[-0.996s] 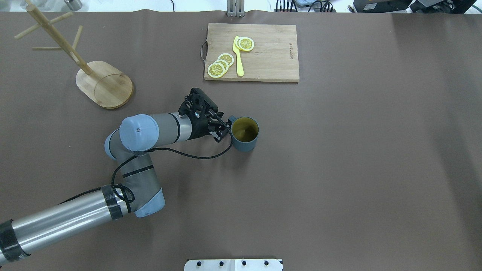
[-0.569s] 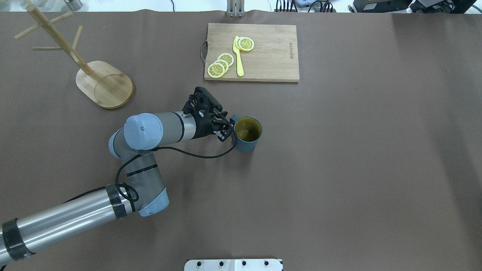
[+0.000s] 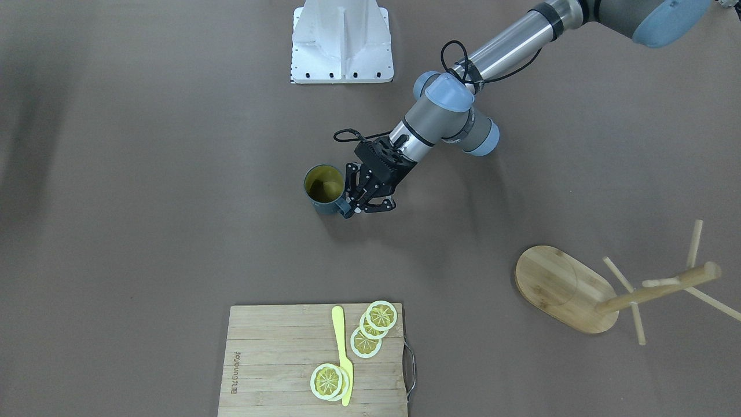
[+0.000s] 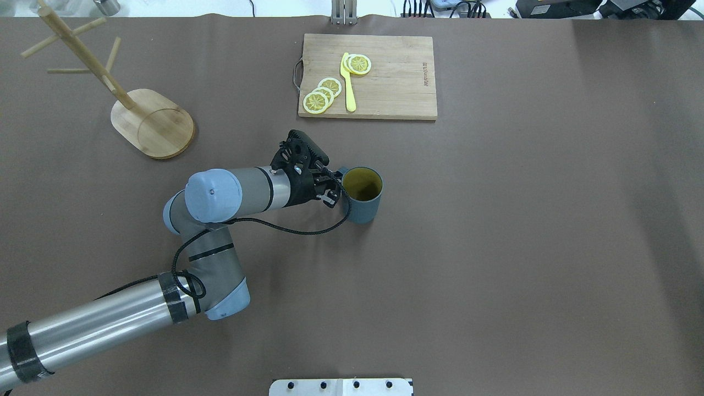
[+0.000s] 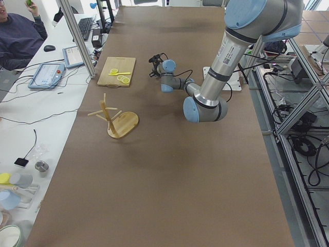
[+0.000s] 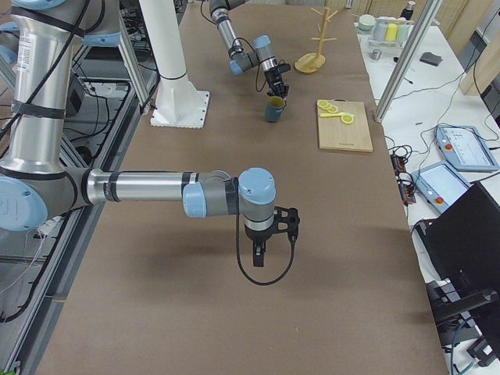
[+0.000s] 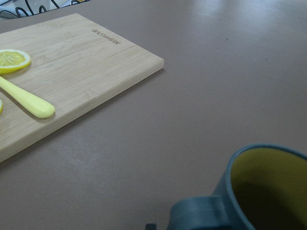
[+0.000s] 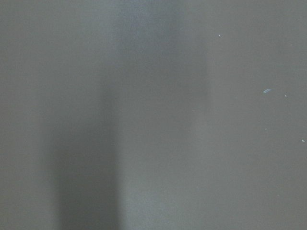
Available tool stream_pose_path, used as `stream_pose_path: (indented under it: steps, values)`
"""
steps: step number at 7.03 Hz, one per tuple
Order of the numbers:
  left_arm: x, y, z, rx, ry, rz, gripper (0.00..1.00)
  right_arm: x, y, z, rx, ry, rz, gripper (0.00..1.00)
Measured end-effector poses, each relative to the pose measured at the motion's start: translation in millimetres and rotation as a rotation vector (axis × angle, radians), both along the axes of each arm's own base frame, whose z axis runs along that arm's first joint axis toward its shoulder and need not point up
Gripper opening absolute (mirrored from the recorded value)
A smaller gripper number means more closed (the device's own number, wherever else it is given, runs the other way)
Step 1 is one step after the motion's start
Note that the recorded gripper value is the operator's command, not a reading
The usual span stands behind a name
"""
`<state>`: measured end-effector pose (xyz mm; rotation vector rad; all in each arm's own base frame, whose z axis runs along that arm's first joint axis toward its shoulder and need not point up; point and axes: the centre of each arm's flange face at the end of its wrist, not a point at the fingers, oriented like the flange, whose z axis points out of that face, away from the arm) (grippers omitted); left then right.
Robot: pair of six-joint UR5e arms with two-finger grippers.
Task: Hang cup on storage rack
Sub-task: 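Close the left gripper on the mug handle and lift, then carry the mug with the left gripper toward the wooden mug tree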
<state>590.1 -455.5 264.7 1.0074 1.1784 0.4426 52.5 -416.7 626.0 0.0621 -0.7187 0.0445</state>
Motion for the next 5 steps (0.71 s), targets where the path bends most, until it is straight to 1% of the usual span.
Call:
stream_pose_path:
  steps: [2,3,4,5]
  values:
    - [-13,-3,-12,-0.050,0.064,-0.014,0.00,0,0,1,0.001,0.001,0.000,1.00]
    - [-25,-11,-18,-0.090,0.103,-0.031,0.00,0,0,1,0.001,0.001,-0.001,1.00]
    - [-37,-22,-21,-0.144,0.140,-0.050,0.00,0,1,1,0.001,0.002,-0.001,1.00]
    - [-49,-33,-22,-0.231,0.188,-0.059,0.00,0,1,2,0.000,0.002,-0.001,1.00]
